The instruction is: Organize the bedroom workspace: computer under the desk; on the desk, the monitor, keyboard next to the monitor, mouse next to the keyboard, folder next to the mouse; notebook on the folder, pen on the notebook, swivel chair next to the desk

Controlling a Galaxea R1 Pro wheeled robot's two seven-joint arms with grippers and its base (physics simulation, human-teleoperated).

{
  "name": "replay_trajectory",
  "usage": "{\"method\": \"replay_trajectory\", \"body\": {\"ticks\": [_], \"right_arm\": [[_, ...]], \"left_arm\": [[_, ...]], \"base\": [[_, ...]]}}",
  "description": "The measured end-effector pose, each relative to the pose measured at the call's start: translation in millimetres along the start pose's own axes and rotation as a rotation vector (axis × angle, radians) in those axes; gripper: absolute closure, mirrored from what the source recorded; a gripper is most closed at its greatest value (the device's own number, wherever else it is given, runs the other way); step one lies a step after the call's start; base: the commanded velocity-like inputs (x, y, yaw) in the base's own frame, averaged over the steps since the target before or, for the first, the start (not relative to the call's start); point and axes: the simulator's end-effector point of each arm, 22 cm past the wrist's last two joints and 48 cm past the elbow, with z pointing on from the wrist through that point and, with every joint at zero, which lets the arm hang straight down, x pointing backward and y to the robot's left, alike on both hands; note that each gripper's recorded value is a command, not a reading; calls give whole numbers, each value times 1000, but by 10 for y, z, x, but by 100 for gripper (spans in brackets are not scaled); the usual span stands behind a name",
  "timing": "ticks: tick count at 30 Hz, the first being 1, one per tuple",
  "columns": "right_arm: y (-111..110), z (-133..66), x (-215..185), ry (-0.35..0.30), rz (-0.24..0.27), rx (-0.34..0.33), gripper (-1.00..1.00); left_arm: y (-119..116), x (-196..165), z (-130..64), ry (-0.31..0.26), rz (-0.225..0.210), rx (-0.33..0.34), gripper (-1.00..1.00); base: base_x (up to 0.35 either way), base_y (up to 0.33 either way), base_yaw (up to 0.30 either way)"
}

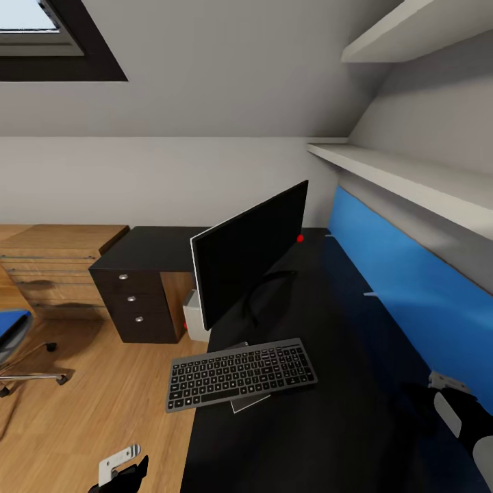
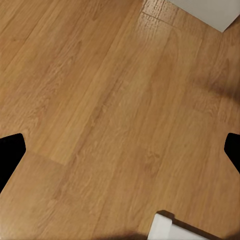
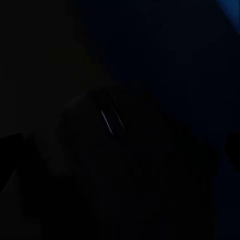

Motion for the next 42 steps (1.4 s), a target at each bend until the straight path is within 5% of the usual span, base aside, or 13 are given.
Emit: {"method": "replay_trajectory", "body": {"ticks": [42], "right_arm": [[11,23,-24,-9,7,-4,-100]], "left_arm": [[6,21,32,-1,-1,-1,-100]], "base": [[0,0,0]]}}
